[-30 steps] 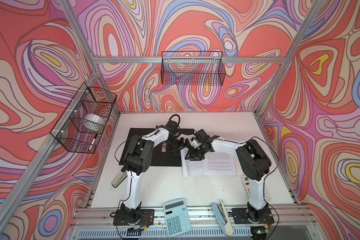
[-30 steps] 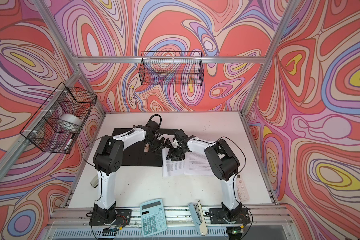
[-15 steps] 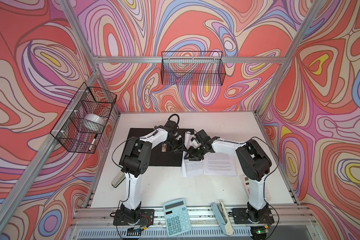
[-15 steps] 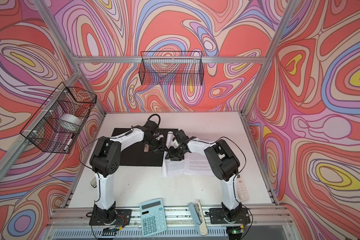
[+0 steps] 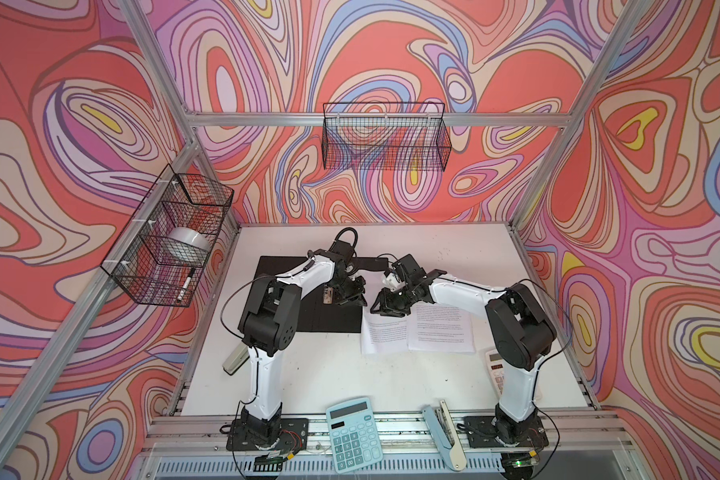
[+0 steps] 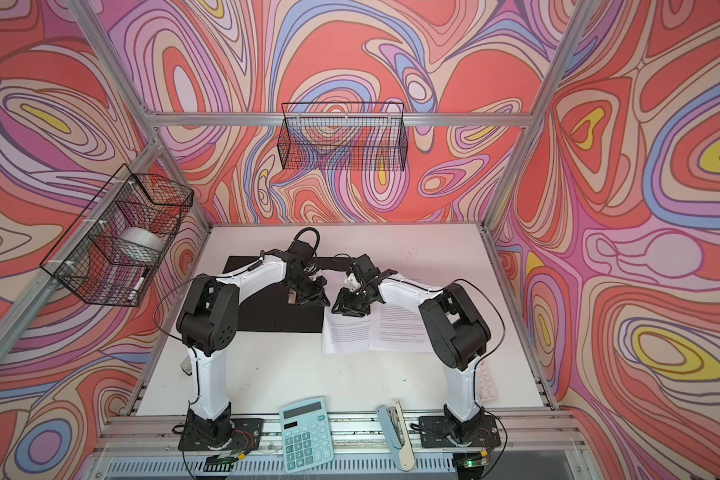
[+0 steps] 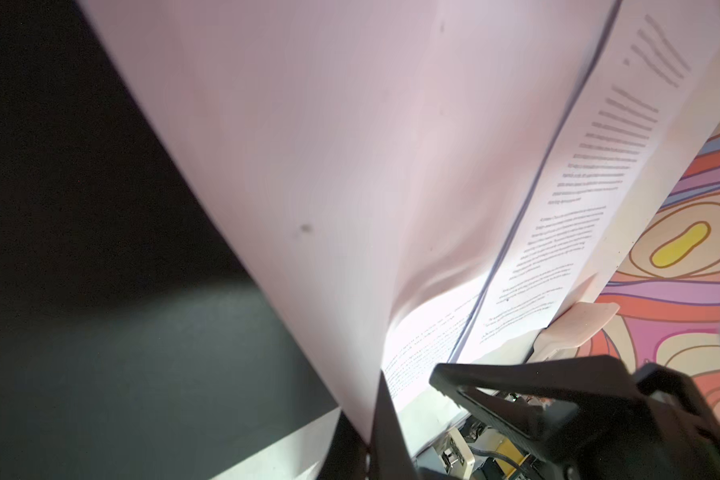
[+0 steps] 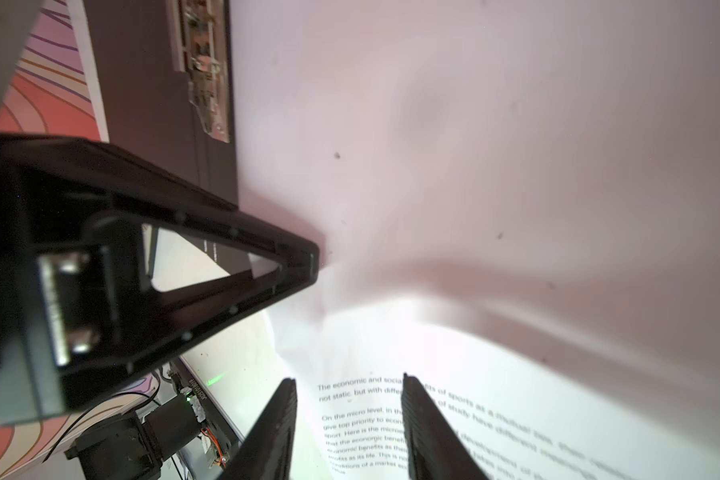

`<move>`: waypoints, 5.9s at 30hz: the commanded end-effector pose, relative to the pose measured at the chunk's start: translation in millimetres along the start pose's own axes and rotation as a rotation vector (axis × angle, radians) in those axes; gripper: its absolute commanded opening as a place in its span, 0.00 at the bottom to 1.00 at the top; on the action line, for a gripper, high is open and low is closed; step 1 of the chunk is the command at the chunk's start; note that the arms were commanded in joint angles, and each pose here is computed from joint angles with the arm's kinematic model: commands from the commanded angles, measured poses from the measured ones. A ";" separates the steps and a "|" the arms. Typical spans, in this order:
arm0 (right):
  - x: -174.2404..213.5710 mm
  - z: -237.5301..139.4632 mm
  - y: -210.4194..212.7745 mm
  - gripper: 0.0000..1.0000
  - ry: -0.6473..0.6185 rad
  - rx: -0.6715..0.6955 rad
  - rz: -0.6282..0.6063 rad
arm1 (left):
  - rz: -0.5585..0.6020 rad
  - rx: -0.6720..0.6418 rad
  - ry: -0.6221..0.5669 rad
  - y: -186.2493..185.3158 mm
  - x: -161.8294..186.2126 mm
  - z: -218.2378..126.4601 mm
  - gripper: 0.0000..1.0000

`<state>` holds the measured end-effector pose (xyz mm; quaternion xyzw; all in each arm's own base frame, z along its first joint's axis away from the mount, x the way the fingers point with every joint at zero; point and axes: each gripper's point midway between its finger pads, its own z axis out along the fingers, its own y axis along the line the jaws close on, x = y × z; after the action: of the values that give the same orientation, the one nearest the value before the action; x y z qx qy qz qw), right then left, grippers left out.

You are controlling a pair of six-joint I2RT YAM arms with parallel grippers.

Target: Put the files into the folder

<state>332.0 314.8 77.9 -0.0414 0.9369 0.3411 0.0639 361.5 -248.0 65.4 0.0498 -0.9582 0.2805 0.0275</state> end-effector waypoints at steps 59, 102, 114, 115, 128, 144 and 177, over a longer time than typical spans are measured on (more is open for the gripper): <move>-22.9 -170.7 14.6 0.57 -0.715 0.395 -0.330 | 0.157 0.161 -0.429 -68.8 -46.1 -240.0 0.00; 8.3 -107.7 146.2 0.69 -1.227 0.932 -0.997 | 0.062 0.504 -0.372 -90.6 2.1 -271.0 0.00; 14.7 -132.5 140.0 0.70 -1.222 0.983 -1.056 | 0.086 0.500 -0.379 -82.7 3.2 -273.4 0.00; 14.1 -131.7 141.8 0.71 -1.221 0.990 -1.069 | 0.084 0.500 -0.376 -81.9 3.0 -271.8 0.00; -11.1 -127.1 149.9 0.72 -1.225 1.007 -1.105 | 0.068 0.586 -0.308 -90.3 10.9 -265.3 0.00; -9.3 -123.2 143.6 0.00 -1.134 0.946 -1.074 | 0.068 0.623 -0.289 -96.0 9.6 -266.9 0.00; -18.0 -174.0 93.5 0.00 -0.746 0.212 -0.408 | 0.309 0.250 -0.724 -80.5 31.9 -351.6 1.00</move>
<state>335.7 268.2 287.3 -0.0983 0.8311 0.1483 0.5269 345.1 -133.0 420.9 0.0047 -0.8480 0.3791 -0.3703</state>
